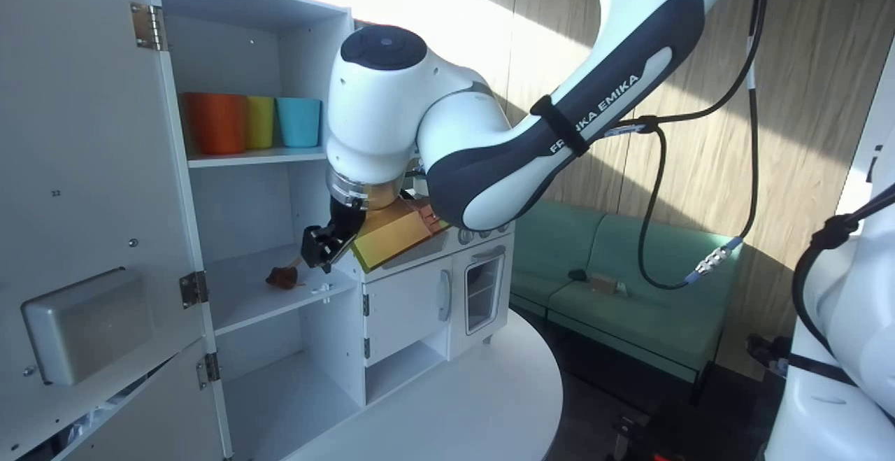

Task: Firstly, shift the bottle to the plastic pot, then the yellow and brown toys to the bowl

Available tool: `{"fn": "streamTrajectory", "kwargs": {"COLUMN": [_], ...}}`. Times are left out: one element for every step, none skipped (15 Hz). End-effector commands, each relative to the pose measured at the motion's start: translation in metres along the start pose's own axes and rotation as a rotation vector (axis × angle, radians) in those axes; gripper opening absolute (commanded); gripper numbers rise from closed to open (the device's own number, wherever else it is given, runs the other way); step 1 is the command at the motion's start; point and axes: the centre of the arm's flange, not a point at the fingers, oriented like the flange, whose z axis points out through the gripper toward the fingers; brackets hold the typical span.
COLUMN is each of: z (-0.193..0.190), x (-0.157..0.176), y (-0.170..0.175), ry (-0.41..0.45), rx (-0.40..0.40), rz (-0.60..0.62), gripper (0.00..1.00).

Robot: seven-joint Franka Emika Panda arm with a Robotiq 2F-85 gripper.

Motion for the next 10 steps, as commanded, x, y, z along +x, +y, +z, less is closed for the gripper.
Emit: {"fn": "streamTrajectory", "kwargs": {"z": [0.026, 0.029, 0.033, 0.036, 0.062, 0.071, 0.079, 0.089, 0.098, 0.107], "x": [0.030, 0.032, 0.034, 0.035, 0.050, 0.054, 0.059, 0.064, 0.070, 0.074], "y": [-0.005, -0.005, -0.005, -0.006, -0.008, -0.007, -0.008, -0.008, -0.009, -0.011], "ry": [0.094, 0.099, 0.091, 0.085, 0.079, 0.073, 0.069, 0.076, 0.079, 0.075], "rx": [0.157, 0.188, 0.217, 0.241, 0.243, 0.247, 0.245, 0.248, 0.241, 0.244], "rz": [-0.043, -0.051, -0.051, -0.049, -0.047, -0.044, -0.042, -0.043, -0.041, -0.041], "gripper": [1.00, 1.00, 1.00, 1.00, 1.00, 1.00, 1.00, 1.00, 1.00, 1.00]}}
